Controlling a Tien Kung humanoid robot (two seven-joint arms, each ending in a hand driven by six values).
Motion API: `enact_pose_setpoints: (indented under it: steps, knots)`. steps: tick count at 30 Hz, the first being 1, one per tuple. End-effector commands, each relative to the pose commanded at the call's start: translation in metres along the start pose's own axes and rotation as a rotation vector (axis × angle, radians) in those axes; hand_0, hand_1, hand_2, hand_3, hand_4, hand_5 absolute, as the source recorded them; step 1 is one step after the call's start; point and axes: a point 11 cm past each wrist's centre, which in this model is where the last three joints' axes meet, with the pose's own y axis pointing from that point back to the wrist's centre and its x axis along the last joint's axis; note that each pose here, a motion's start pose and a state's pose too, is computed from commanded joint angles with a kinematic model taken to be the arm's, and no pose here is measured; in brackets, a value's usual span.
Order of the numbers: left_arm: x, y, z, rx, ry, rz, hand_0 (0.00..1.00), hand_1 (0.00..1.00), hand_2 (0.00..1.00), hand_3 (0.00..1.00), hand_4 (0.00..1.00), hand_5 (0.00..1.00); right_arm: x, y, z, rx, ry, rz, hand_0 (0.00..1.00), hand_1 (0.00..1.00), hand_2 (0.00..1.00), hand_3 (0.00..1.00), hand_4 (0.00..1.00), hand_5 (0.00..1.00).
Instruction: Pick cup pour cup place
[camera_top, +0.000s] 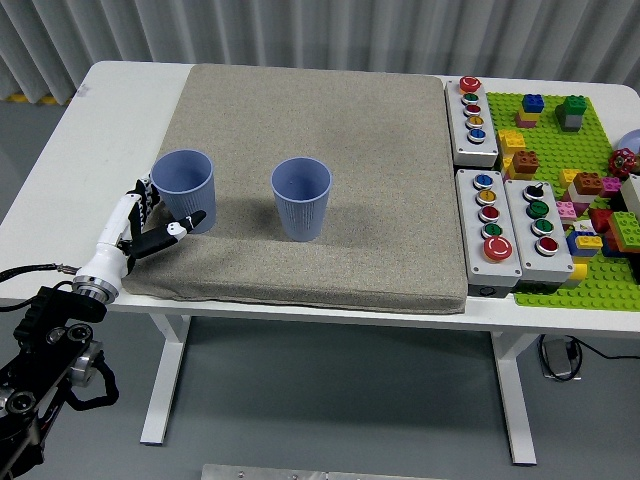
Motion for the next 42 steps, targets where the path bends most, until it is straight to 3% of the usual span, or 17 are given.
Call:
enact_pose_setpoints:
  steps: [42]
  knots:
    - [-0.01, -0.016, 0.004, 0.001, -0.001, -0.028, 0.981, 0.978, 0.998, 0.998, 0.955, 0.339, 0.0, 0.001, -0.007, 0.014, -0.006, -0.002, 0.697, 0.688, 0.644, 0.625, 0.002, 0.388]
